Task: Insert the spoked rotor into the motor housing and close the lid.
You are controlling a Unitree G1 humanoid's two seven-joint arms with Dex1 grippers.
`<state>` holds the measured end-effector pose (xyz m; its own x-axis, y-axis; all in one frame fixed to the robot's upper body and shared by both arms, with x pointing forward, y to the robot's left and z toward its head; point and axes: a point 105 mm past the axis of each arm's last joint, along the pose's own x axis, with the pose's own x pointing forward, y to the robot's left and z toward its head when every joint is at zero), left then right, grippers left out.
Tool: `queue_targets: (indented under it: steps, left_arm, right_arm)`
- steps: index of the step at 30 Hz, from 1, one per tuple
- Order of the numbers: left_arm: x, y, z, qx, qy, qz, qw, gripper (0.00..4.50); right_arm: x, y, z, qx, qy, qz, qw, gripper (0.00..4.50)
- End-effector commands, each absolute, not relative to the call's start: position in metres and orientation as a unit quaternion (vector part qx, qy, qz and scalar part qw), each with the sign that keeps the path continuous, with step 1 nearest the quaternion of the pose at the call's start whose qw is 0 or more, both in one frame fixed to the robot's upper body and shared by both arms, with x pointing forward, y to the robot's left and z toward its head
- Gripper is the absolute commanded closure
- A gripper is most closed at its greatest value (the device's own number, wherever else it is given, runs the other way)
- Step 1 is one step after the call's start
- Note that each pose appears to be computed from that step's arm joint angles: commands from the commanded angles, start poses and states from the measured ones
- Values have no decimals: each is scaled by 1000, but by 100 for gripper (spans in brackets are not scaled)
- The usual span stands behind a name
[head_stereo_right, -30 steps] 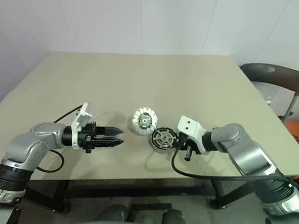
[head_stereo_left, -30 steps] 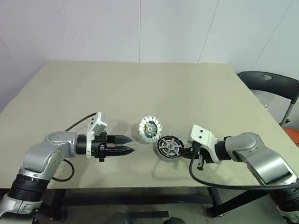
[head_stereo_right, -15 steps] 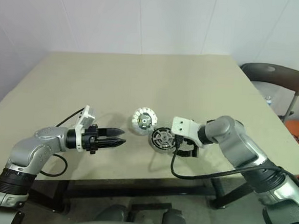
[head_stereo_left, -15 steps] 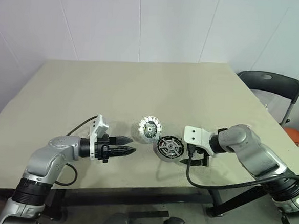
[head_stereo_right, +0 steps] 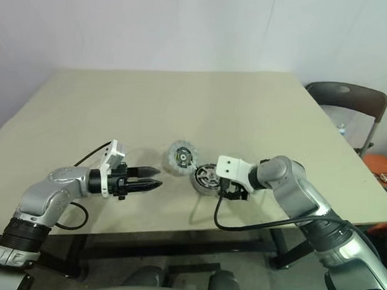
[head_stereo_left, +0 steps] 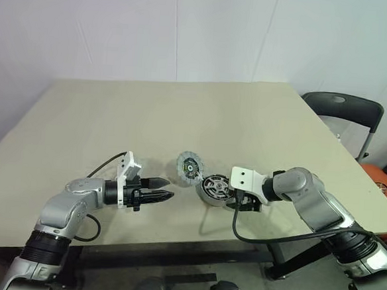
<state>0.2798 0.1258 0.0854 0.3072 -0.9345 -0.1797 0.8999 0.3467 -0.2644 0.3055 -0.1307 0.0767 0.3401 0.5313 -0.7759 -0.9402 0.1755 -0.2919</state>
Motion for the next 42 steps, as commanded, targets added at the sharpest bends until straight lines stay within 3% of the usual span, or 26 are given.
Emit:
queue_targets:
  steps: [1,3,16,19,35,42]
  left_arm:
    - [283,124,91,-41,135,-574,806,204]
    - [283,124,90,-40,136,-574,806,204]
    - [286,124,88,-27,144,-572,807,204]
    - [287,125,86,-18,149,-571,807,204]
    - [289,115,90,-9,149,-577,803,204]
    - [291,112,93,-4,147,-581,801,204]
  right_arm:
    - [300,-123,75,-380,262,526,714,255]
    - [299,-122,75,-380,262,527,714,299]
    - [298,-116,74,-373,258,534,713,299]
    - [292,-112,75,-361,259,551,707,331]
    - [312,-82,91,-337,203,536,747,332]
    - [309,-59,90,-310,212,559,739,332]
